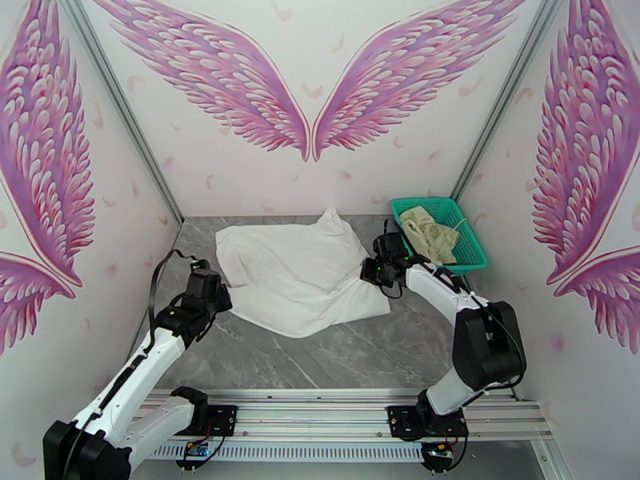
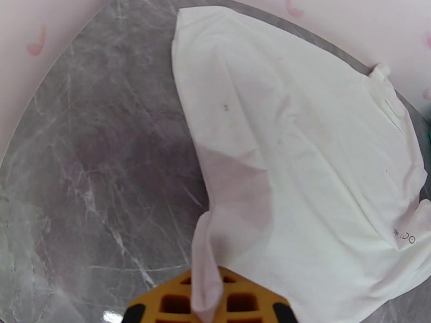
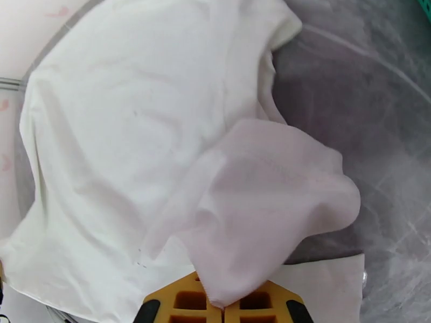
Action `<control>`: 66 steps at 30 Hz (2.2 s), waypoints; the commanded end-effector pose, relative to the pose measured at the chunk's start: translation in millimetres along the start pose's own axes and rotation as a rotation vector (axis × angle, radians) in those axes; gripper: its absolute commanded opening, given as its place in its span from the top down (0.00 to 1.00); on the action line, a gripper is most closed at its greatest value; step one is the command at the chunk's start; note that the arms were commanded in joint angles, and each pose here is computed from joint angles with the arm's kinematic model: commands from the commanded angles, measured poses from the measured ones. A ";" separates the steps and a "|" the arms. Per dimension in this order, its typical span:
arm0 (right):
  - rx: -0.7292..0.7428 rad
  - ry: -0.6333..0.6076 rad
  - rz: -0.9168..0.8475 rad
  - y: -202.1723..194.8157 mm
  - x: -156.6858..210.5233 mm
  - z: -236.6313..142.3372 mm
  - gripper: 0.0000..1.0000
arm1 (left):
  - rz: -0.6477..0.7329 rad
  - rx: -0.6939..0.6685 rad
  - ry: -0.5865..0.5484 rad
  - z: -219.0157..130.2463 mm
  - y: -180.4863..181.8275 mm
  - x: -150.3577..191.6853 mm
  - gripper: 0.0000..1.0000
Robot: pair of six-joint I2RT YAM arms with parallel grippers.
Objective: Fold and stack the mixed laundry pile
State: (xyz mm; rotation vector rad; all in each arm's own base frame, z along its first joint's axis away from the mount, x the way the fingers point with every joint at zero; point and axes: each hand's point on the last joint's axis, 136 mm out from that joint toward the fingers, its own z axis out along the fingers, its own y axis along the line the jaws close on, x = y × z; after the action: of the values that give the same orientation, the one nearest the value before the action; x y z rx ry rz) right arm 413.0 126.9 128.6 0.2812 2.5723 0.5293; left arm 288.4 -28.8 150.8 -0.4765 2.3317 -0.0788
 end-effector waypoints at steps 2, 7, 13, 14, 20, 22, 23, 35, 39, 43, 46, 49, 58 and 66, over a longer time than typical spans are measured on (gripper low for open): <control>0.014 0.037 0.031 6.3 -20.5 23.7 0.76 | -0.052 -0.022 0.087 10.0 11.3 28.7 1.00; 0.052 0.037 0.040 -4.9 -46.8 37.8 0.41 | -0.085 -0.029 0.096 17.9 15.4 38.1 1.00; 0.107 0.010 0.026 -40.4 -31.4 1.6 0.32 | -0.093 -0.011 0.084 14.5 16.1 40.7 1.00; 0.123 0.025 0.017 -47.5 -19.3 -1.4 0.31 | -0.095 -0.005 0.079 13.9 15.7 40.2 1.00; 0.159 0.175 0.048 -89.2 81.0 8.7 0.29 | -0.098 0.004 0.056 10.0 15.0 35.4 1.00; 0.158 0.208 0.075 -97.5 101.8 16.5 0.31 | -0.085 0.012 0.058 10.8 12.4 33.4 1.00; 0.148 0.212 0.084 -97.8 105.5 19.3 0.33 | -0.081 0.015 0.059 11.1 11.2 32.6 1.00; 0.099 0.120 0.015 -55.9 56.2 19.1 0.95 | -0.039 0.071 -0.031 -9.8 -4.8 -3.9 1.00; 0.035 0.038 0.010 -24.2 17.5 -12.2 1.00 | -0.011 0.102 -0.063 -19.0 -15.5 -22.4 1.00; 0.006 0.026 0.045 -1.9 -15.5 -10.4 1.00 | 0.002 0.076 -0.086 -14.8 -17.6 -37.6 1.00; 0.011 0.050 0.063 7.5 -35.9 14.2 1.00 | 0.002 0.054 -0.075 -4.4 -18.9 -45.3 1.00; -0.004 0.060 0.090 14.2 -56.1 48.6 0.79 | 0.008 0.052 -0.067 5.2 -22.7 -49.5 1.00; -0.019 0.032 0.095 14.8 -68.6 52.1 0.32 | 0.018 0.045 -0.024 16.9 -21.9 -40.9 1.00; -0.117 0.014 0.114 10.5 -22.3 10.5 0.31 | 0.016 0.045 -0.027 12.2 -17.4 -36.5 1.00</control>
State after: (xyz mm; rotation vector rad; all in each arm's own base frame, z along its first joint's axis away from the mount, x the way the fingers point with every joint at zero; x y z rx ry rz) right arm 444.6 122.2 121.5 0.4116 2.5940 0.6281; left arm 326.7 -31.2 157.9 -0.4445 2.3328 -0.0988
